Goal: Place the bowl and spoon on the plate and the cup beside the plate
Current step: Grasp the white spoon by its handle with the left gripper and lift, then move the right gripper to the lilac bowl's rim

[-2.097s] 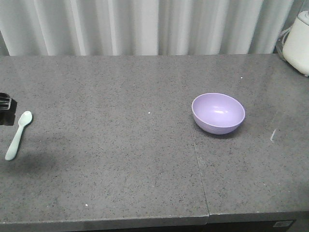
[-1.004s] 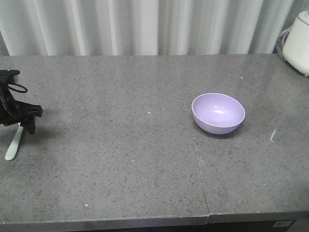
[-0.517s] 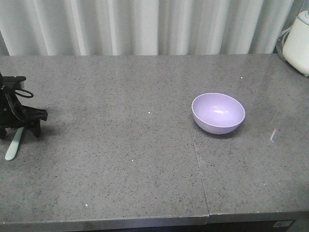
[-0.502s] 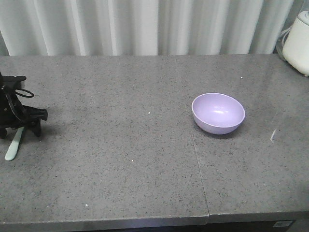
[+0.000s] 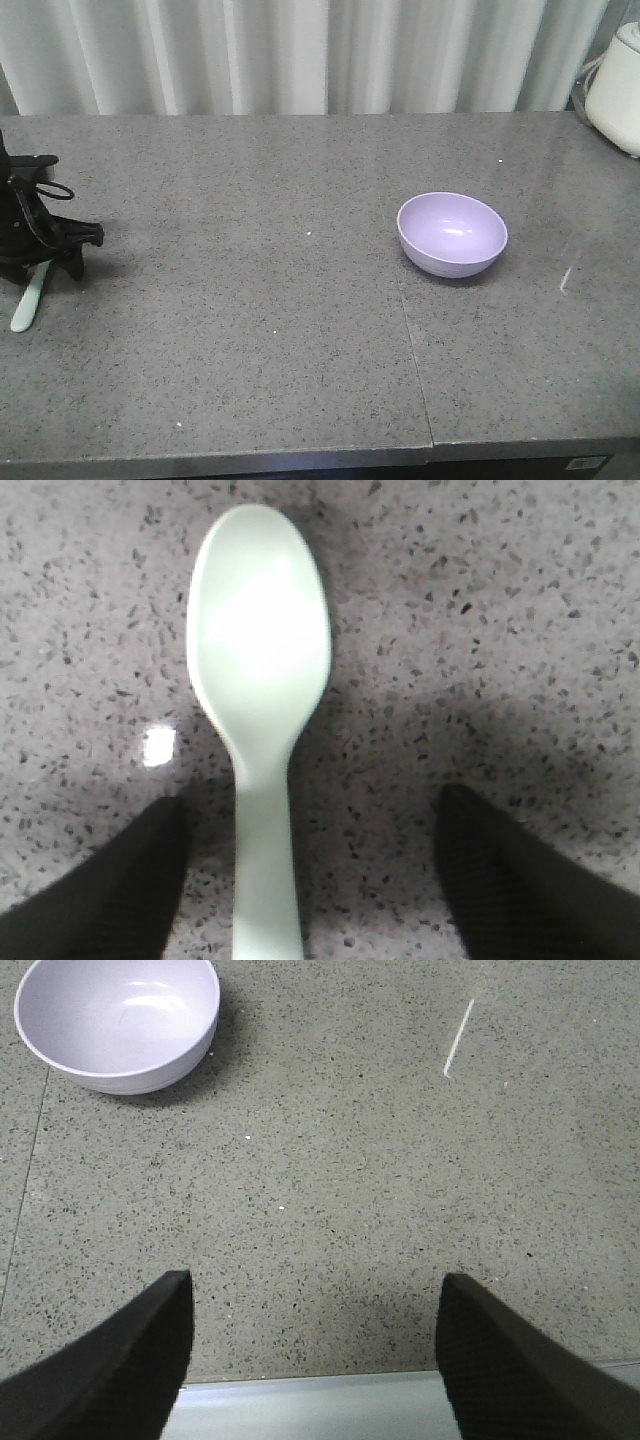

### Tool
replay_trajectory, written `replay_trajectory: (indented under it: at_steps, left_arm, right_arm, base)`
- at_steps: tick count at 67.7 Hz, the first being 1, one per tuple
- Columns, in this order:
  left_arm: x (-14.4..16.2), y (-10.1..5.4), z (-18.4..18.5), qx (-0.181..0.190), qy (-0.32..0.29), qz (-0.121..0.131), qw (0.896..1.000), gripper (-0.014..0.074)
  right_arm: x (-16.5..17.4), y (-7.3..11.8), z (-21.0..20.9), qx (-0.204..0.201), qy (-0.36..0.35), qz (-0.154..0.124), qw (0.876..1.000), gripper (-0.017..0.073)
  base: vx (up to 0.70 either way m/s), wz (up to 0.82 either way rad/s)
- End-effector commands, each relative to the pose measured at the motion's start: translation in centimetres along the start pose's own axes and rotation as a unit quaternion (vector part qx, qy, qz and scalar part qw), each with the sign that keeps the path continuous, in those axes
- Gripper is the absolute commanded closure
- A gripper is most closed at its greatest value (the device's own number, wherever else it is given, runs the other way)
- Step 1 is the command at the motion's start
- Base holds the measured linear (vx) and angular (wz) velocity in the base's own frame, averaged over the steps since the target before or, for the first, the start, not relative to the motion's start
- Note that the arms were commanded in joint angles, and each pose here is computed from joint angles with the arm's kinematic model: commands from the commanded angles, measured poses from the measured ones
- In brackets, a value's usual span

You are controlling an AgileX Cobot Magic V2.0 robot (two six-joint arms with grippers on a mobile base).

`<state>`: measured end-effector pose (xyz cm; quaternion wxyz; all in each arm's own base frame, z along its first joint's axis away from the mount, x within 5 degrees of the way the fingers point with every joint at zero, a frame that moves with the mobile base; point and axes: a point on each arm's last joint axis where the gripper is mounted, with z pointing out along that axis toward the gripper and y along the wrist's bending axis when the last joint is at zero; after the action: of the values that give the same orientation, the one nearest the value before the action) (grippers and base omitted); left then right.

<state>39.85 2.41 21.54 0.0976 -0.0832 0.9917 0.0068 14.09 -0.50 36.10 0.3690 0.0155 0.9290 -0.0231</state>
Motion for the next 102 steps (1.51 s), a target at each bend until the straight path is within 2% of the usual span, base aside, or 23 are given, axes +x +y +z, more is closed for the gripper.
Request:
replay_trajectory:
  at_steps: [1, 14, 21, 37, 52, 63, 80, 102]
  left_arm:
    - [-0.2, 0.3, -1.7, -0.004, -0.021, 0.002, 1.000, 0.0248]
    - [-0.3, 0.3, -1.7, -0.004, -0.025, 0.002, 1.000, 0.0498]
    - [-0.4, 0.3, -1.7, -0.004, -0.030, 0.003, 1.000, 0.0603]
    - [-0.1, 0.3, -3.6, -0.002, -0.049, 0.010, 0.999, 0.0601]
    - [1.4, 0.6, -10.0, 0.004, -0.113, 0.009, 0.994, 0.0601]
    - [3.9, 0.9, -15.4, 0.008, -0.157, 0.009, 0.987, 0.0601]
    - [9.0, 1.6, -22.8, 0.016, -0.232, 0.005, 0.973, 0.0600]
    - [14.5, 1.7, -28.0, 0.050, -0.290, 0.015, 0.956, 0.0600]
  right_arm:
    - [-1.2, -0.1, -0.8, 0.003, -0.043, -0.001, 0.999, 0.0053]
    - [-1.2, -0.1, -0.8, 0.002, -0.043, -0.001, 0.999, 0.0053]
    - [-1.2, -0.1, -0.8, 0.002, -0.043, -0.001, 0.999, 0.0053]
    - [-1.2, -0.1, -0.8, 0.002, -0.043, -0.001, 0.999, 0.0053]
    - [-1.2, -0.1, -0.8, 0.003, -0.043, -0.001, 0.999, 0.0053]
    - [-1.2, -0.1, -0.8, 0.003, -0.043, -0.001, 0.999, 0.0053]
    - [-1.2, -0.1, -0.8, 0.003, -0.043, -0.001, 0.999, 0.0053]
    - [-1.2, -0.1, -0.8, 0.003, -0.043, -0.001, 0.999, 0.0053]
  base:
    - [0.00, 0.00]
    - [0.00, 0.00]
    - [0.00, 0.00]
    - [0.00, 0.00]
    - [0.00, 0.00]
    - [0.00, 0.00]
    - [0.00, 0.00]
    - [0.00, 0.00]
